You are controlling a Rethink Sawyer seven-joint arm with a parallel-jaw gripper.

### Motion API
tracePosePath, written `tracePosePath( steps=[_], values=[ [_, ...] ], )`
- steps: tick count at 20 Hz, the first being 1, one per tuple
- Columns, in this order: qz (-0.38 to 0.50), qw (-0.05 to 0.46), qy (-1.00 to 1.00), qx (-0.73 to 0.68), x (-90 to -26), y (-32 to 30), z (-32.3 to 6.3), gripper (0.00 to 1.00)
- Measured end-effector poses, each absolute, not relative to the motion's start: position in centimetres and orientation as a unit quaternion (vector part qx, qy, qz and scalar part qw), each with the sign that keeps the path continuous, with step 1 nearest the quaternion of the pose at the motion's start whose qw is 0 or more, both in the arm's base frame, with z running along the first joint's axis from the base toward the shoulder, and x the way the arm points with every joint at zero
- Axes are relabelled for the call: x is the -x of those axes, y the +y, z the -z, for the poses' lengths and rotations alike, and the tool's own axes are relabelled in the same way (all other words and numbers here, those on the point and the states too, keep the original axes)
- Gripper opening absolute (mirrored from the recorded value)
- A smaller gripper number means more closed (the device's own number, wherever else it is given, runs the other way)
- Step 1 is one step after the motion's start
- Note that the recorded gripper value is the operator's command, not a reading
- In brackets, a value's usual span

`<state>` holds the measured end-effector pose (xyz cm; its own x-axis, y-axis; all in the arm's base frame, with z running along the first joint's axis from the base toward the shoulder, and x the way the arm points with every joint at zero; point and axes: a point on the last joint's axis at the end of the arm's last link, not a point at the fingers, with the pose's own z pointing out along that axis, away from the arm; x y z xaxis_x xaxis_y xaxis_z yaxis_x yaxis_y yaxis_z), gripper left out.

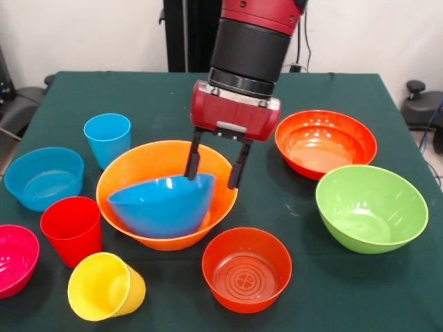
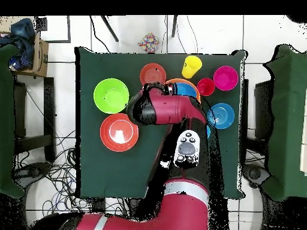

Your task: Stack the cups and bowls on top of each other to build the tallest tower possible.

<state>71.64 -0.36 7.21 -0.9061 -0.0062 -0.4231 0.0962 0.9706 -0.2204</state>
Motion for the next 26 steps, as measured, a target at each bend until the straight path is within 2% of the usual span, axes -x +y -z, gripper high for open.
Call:
tracePosePath(
  steps=[18,23,26],
  values=[
    [0.121,0.244,0.96,-0.068,-72.5,-5.9,-12.1,1.0],
    [0.107,0.264,0.951,-0.116,-73.6,-11.5,-14.5,1.0],
    [0.108,0.275,0.941,-0.162,-73.3,-18.1,-15.9,1.0]
  ],
)
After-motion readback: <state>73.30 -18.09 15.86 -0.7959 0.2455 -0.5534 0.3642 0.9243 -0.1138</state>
